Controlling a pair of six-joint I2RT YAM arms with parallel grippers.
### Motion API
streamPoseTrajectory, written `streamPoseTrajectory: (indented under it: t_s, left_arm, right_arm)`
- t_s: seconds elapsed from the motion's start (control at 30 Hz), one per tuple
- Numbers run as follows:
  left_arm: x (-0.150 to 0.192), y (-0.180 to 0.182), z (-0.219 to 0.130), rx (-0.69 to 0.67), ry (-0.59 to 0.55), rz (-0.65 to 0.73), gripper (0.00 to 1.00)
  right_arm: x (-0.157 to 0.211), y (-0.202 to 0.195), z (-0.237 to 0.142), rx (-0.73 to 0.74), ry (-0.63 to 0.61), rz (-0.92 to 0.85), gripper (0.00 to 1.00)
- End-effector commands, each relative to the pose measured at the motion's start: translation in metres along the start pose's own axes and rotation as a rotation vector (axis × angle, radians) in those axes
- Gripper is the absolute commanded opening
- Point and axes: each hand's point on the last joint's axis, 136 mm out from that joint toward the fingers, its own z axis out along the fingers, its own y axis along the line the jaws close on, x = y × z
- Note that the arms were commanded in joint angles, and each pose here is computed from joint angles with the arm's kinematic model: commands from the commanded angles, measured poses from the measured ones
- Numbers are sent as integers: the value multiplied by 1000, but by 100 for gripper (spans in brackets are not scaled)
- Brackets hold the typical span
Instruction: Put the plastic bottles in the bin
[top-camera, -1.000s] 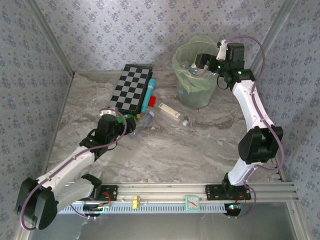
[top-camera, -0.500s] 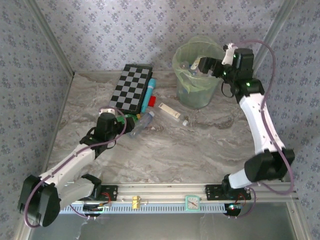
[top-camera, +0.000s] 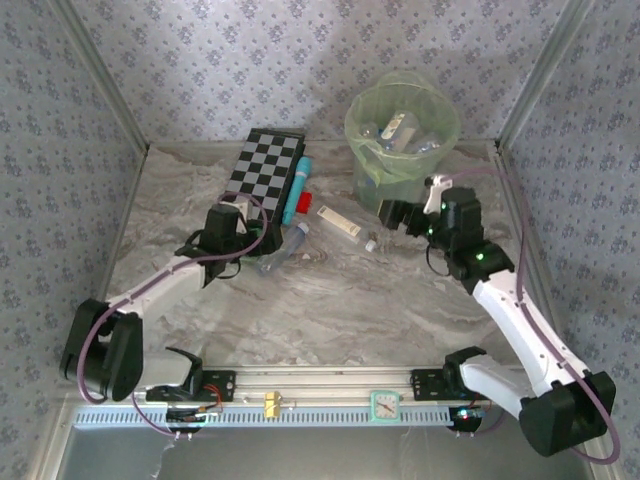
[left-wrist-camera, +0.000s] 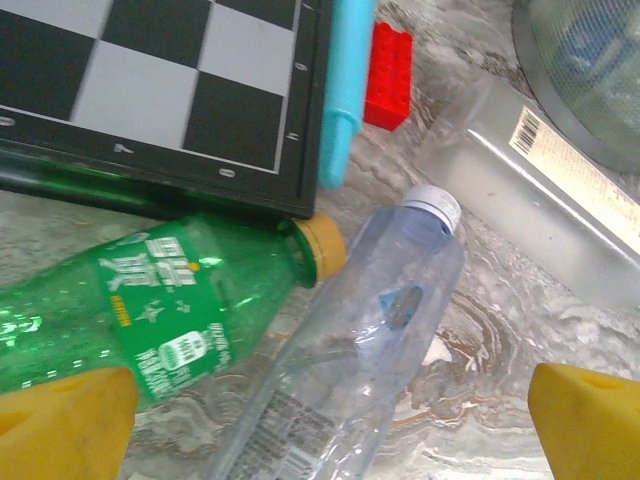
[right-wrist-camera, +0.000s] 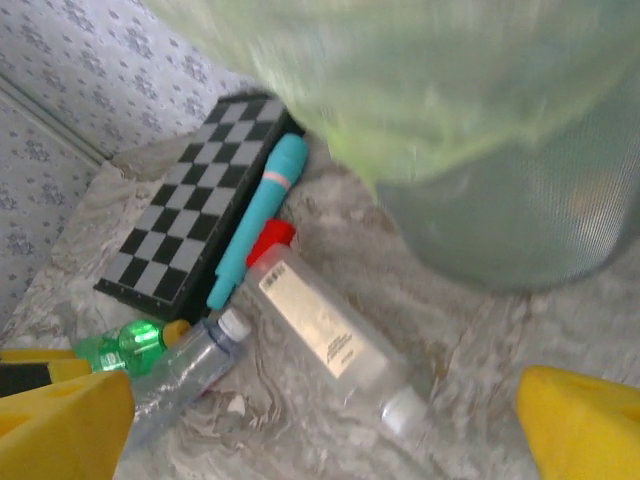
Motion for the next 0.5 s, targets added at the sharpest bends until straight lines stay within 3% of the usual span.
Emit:
streamPoseTrajectory:
  t_s: [0.0, 0.23, 0.47]
  left_arm:
    - [-2, -14, 3, 70, 29, 23, 100]
    - [23, -10, 16, 24, 103, 56, 100]
    - [45, -17, 29, -15, 162, 128, 100]
  right_arm:
    - [11, -1, 2, 0, -50, 99, 100]
    - [44, -12, 11, 10, -101, 219, 100]
    - [55, -14, 19, 41, -81, 224, 100]
